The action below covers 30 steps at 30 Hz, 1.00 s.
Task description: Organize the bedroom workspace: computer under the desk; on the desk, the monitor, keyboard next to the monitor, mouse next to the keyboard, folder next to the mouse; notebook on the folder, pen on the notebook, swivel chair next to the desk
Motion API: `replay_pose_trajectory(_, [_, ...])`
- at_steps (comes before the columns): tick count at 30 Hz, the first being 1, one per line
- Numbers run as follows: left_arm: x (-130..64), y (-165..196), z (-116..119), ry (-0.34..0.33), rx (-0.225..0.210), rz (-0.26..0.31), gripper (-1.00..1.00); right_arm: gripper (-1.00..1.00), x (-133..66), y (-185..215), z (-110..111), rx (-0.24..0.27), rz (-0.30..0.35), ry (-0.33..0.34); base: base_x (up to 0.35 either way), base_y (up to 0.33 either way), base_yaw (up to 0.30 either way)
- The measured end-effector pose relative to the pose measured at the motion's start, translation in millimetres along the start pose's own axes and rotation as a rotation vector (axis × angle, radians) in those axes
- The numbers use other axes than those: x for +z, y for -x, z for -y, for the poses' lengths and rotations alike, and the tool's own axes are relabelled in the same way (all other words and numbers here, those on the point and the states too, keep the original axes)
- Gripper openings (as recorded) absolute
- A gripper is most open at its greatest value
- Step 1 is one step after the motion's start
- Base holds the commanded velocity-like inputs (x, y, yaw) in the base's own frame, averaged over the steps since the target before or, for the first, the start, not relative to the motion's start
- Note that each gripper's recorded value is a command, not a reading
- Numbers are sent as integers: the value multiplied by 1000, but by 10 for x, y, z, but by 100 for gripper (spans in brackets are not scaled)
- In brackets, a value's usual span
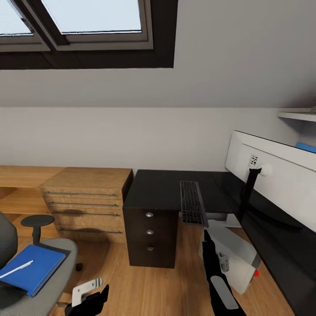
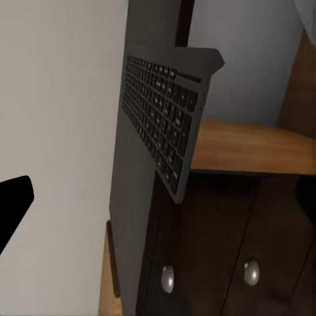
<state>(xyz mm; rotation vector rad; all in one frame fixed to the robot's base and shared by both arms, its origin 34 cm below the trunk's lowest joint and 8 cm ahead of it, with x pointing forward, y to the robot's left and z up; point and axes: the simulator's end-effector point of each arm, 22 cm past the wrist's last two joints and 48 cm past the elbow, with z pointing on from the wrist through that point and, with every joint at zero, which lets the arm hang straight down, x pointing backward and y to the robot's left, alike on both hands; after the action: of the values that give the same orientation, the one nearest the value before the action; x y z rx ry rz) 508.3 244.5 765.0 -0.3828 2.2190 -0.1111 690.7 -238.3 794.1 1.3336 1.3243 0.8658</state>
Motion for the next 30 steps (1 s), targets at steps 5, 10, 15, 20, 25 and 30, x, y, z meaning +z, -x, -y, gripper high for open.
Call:
replay_pose_trajectory(5, [2,-6,-23,6,-1,-1,100,100,-138,-245,476,-106,-74,-86,-8,-6,0])
replay_pose_trajectory(10, [-33,21,-19,10,0,-5,100,100,-280,-409,664,-360,-140,-93,-1,-1,0])
replay_pose_trajectory(15, [-73,31,-3,11,2,-16,100,100,-510,-519,894,-641,-177,-79,0,0,0])
replay_pose_trajectory(20, [-36,-416,-74,30,8,-124,100,100,-847,-405,1360,-781,-200,-147,0,0,0])
replay_pose_trajectory(25, [-46,-1065,-296,72,30,-265,100,100,-1018,-375,1481,-867,-237,-151,0,0,0])
replay_pose_trajectory(30, [-104,-1534,-580,120,50,-325,100,100,-1129,-407,1517,-897,-271,-158,0,0,0])
